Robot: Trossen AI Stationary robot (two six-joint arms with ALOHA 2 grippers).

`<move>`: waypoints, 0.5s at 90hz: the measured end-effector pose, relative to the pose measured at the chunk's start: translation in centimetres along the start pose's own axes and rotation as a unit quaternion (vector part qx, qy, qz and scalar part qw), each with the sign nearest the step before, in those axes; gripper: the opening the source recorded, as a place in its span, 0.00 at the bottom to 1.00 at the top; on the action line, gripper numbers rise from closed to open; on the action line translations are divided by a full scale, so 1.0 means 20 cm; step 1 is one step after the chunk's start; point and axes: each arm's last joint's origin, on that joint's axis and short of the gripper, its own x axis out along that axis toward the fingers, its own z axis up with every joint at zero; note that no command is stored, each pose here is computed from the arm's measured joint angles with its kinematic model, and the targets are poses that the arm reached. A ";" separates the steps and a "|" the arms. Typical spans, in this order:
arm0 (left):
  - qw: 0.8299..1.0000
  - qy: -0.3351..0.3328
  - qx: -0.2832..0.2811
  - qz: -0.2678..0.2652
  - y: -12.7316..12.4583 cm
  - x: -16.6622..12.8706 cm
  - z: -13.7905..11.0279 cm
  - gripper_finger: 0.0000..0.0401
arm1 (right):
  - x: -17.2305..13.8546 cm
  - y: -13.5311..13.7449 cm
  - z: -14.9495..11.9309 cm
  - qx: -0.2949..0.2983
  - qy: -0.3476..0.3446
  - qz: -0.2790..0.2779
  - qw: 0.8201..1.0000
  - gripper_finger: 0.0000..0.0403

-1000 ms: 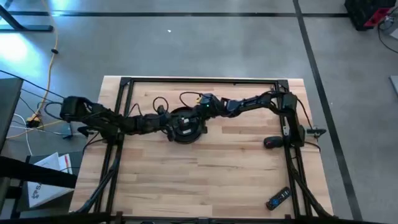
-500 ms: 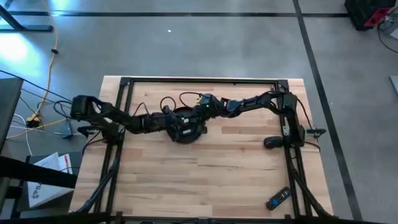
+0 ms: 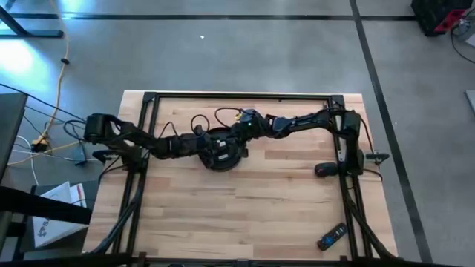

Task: Insert battery
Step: Insert the yellow battery into the white-black wall clock

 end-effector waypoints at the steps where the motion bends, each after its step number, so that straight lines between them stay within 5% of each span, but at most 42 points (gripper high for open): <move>1: 1.000 -0.001 0.000 0.000 0.00 0.00 0.00 0.55 | 0.00 0.00 0.00 0.000 0.000 0.000 1.000 0.19; 45: 1.000 0.002 -0.007 0.001 0.00 0.00 0.00 0.55 | 0.00 0.00 -0.01 0.009 0.012 0.003 1.000 0.19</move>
